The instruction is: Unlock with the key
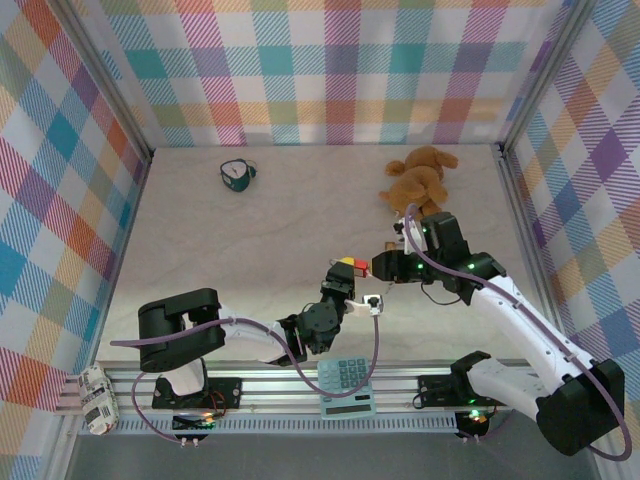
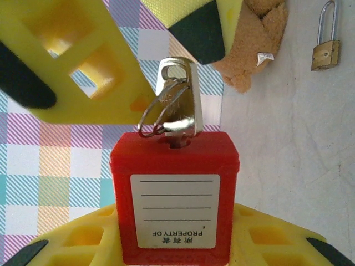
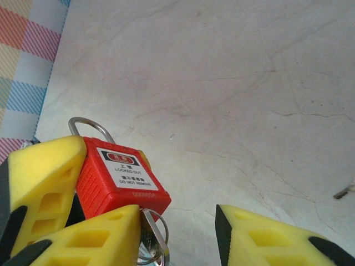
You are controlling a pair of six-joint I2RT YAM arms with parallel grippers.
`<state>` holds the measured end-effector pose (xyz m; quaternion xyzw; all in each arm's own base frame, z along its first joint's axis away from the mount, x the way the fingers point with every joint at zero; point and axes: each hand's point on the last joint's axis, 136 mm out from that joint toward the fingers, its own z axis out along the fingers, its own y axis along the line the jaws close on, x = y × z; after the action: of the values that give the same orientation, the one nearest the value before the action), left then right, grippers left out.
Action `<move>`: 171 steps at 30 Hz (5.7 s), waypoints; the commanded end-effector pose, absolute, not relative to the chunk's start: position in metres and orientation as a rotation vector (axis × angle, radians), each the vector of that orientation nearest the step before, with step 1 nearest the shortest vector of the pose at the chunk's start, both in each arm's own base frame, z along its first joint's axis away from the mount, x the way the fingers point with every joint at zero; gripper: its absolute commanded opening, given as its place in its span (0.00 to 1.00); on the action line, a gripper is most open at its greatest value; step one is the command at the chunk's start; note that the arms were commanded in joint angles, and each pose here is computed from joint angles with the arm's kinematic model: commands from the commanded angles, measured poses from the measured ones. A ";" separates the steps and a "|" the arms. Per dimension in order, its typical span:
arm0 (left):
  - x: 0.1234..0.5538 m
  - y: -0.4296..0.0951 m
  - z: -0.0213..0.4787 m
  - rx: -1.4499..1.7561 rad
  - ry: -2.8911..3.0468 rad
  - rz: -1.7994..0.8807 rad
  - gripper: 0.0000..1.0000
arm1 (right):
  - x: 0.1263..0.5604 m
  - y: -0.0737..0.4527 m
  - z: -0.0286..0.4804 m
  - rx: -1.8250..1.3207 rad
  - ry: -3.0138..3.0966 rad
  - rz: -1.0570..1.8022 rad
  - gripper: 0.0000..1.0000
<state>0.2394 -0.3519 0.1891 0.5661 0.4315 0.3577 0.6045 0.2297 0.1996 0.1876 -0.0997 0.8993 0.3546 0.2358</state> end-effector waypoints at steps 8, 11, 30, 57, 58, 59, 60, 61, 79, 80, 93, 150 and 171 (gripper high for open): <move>0.234 -0.357 0.198 1.258 0.995 0.774 0.00 | 0.236 0.192 0.195 -0.252 2.463 0.896 0.43; 0.234 -0.357 0.199 1.256 0.995 0.773 0.00 | 0.235 0.192 0.190 -0.260 2.480 0.893 0.43; 0.232 -0.360 0.199 1.255 0.979 0.772 0.00 | 0.237 0.188 0.181 -0.249 2.513 0.850 0.43; 0.254 -0.388 0.207 1.195 0.939 0.820 0.00 | 0.238 0.188 0.207 0.357 2.286 1.666 0.76; 0.254 -0.389 0.206 1.197 0.937 0.819 0.00 | 0.238 0.189 0.207 0.367 2.281 1.679 0.75; 0.255 -0.389 0.207 1.196 0.937 0.821 0.00 | 0.239 0.189 0.206 0.376 2.275 1.691 0.74; 0.254 -0.390 0.207 1.197 0.934 0.819 0.00 | 0.239 0.189 0.202 0.400 2.276 1.702 0.71; 0.255 -0.390 0.209 1.190 0.938 0.819 0.00 | 0.240 0.189 0.201 0.411 2.276 1.701 0.69; 0.259 -0.401 0.213 1.168 0.942 0.812 0.00 | 0.239 0.192 0.192 0.453 2.268 1.754 0.52; 0.260 -0.402 0.212 1.171 0.942 0.814 0.00 | 0.239 0.192 0.193 0.451 2.264 1.760 0.51; 0.258 -0.404 0.208 1.173 0.948 0.814 0.03 | 0.244 0.193 0.209 0.384 2.243 1.750 0.32; 0.257 -0.319 0.187 1.641 1.491 0.117 0.74 | 0.238 0.174 0.207 0.079 2.294 1.459 0.27; 0.249 -0.386 0.196 1.664 1.481 -0.221 0.39 | 0.238 0.179 0.213 0.035 2.287 1.490 0.25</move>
<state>0.2458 -0.3740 0.1809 0.6772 0.6001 -0.0675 0.4204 0.2368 0.1748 0.1903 0.0482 0.8348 0.5183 0.1793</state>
